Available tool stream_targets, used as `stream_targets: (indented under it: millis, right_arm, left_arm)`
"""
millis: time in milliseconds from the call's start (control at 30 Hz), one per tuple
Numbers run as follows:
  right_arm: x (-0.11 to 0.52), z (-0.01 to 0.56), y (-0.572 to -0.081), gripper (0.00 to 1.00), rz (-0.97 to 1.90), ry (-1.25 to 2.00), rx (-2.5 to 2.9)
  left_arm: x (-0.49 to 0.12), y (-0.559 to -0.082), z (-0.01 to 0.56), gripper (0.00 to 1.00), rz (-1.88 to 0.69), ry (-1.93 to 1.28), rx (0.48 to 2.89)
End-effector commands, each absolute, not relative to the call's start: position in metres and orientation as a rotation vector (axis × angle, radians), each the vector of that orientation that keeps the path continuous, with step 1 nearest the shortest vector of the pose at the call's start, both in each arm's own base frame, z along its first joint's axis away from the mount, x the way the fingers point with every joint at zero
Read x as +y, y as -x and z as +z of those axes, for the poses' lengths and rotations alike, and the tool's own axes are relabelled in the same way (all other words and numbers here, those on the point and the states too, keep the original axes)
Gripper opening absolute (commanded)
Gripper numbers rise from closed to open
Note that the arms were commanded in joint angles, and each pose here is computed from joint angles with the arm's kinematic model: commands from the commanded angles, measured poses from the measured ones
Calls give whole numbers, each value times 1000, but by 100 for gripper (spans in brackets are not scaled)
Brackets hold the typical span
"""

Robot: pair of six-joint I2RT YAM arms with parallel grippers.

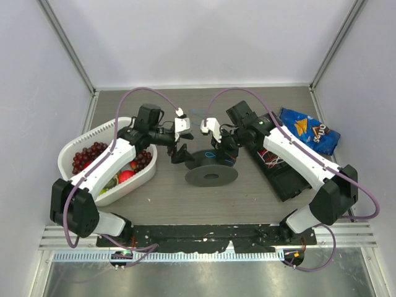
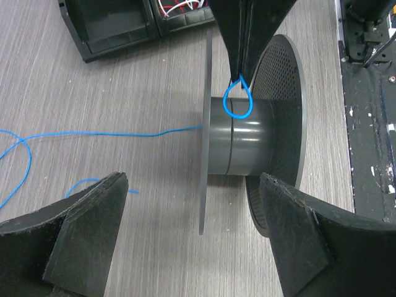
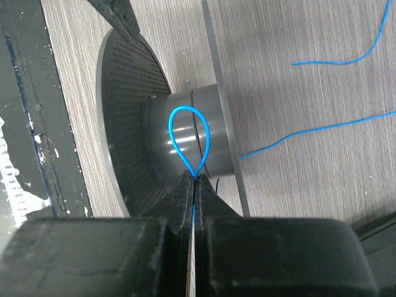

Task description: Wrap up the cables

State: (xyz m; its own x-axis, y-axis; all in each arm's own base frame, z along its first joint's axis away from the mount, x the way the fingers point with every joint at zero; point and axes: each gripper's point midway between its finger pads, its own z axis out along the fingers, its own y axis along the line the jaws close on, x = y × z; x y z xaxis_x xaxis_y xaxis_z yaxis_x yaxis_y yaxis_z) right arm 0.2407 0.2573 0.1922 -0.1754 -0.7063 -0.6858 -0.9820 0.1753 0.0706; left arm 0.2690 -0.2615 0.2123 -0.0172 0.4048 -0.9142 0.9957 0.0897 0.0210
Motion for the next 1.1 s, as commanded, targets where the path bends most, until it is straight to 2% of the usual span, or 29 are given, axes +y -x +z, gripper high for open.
stream_targets:
  millis: [0,333,767,1067]
  right_arm:
    - [262,189,-246,1,684,1568,1944]
    - [262,176,-259,1,628,1487,1982]
    - [267,172,-257,1,663,1435,2013]
    - [271,176,-261,1,674,1394,2010]
  left_arm:
    - [-279,-273,226,91,-964,-1425,1412]
    - [-298,-261,216,80,-1020,-1468,1349]
    - [-314,-256,203,72,-1010,-1433,1355]
    - [-320,-258,198,61,-961,-1395,1371]
